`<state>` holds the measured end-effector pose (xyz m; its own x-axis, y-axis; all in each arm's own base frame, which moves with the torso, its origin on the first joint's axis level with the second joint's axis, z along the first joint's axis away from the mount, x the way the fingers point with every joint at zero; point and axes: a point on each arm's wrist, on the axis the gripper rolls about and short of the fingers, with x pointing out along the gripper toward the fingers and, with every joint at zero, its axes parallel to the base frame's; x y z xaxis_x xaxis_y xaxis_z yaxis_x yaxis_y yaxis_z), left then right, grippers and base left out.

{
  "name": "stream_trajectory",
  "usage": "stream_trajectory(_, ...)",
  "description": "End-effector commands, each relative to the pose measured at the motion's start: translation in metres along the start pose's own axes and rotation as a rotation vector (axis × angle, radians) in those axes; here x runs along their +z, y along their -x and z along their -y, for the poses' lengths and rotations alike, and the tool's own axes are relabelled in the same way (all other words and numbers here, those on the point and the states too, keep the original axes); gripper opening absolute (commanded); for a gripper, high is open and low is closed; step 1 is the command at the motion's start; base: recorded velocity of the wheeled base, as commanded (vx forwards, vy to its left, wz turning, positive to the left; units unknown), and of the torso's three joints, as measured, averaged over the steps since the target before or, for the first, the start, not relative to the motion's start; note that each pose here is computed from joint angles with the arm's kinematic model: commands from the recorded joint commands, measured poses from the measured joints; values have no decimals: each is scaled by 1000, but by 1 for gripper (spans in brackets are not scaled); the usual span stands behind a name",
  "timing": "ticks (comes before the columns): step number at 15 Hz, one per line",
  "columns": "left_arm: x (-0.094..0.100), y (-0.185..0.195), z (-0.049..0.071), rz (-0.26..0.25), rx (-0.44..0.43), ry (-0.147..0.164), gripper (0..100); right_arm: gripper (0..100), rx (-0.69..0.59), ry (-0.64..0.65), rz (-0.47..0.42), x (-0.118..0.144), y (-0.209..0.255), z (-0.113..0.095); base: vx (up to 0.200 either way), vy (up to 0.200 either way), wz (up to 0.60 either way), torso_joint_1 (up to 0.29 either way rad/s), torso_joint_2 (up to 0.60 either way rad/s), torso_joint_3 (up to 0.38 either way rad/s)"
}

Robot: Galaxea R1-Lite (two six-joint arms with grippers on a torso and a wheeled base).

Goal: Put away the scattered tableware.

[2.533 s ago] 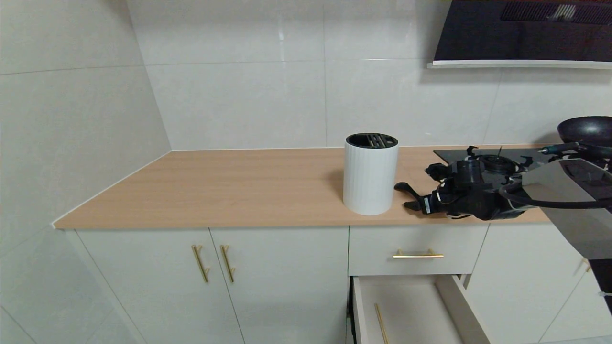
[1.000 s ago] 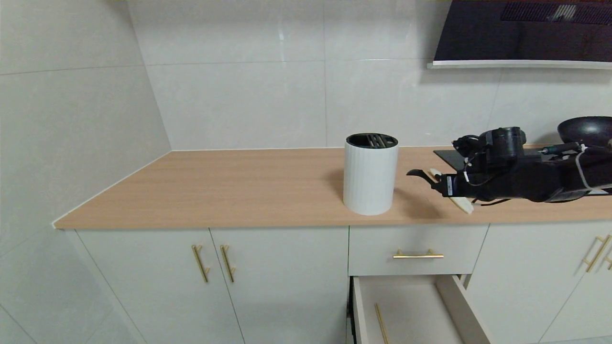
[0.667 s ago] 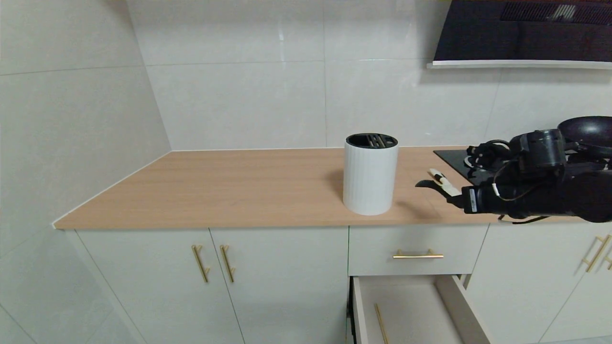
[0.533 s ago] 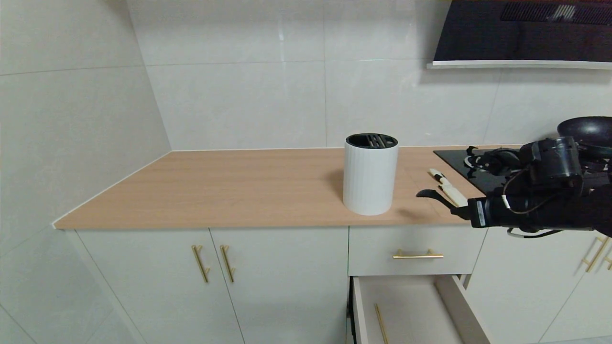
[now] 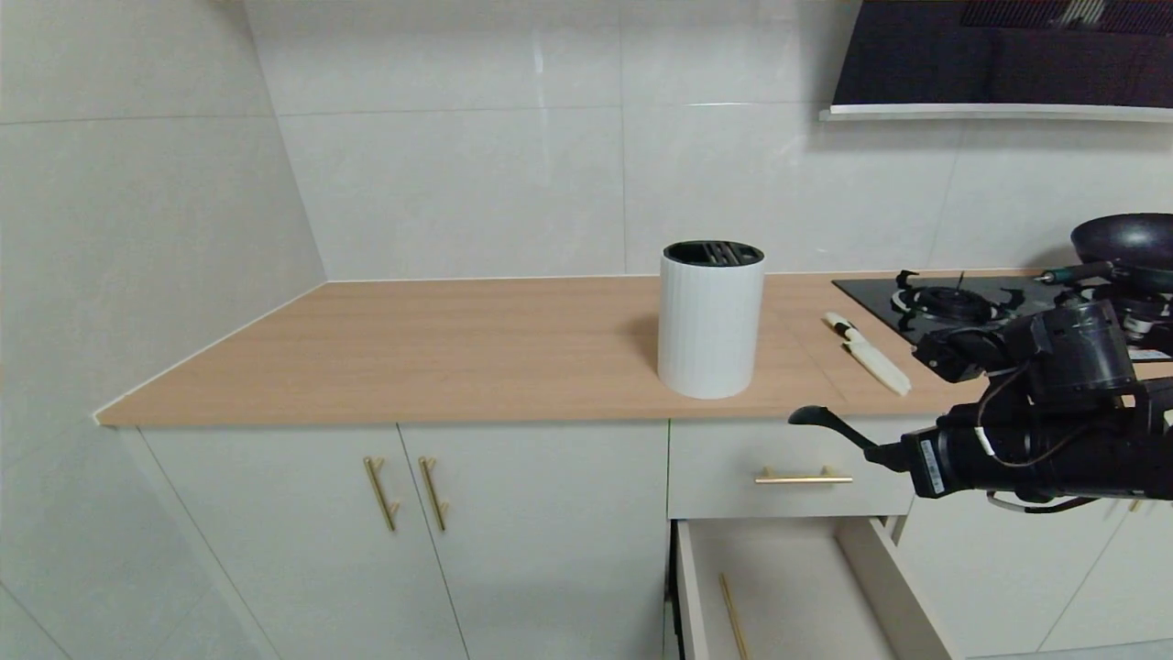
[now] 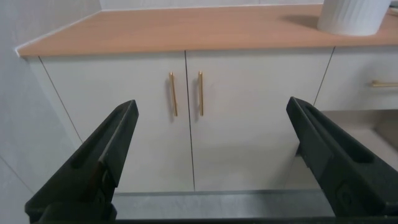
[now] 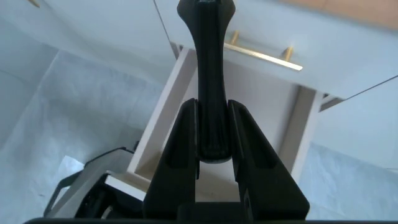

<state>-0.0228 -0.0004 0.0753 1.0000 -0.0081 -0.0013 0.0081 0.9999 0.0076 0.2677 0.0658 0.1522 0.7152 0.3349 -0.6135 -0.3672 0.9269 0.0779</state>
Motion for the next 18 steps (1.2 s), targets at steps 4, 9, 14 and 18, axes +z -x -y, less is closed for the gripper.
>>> stream_trajectory(4,0,0,0,0,0,0,100,0,1,4,-11,-4,0,0,0,0,0,-204,485,274)
stream_trajectory(9,0,0,0,1,0,-2,100,0,2,1,-37,-7,-7,1,0,0,0,-192,479,286)
stream_trajectory(14,0,0,0,1,2,0,100,0,4,23,-63,-12,-13,2,0,0,0,-166,463,291)
stream_trajectory(18,0,0,0,1,0,0,100,0,4,22,-72,-13,-16,2,0,0,0,-135,454,314)
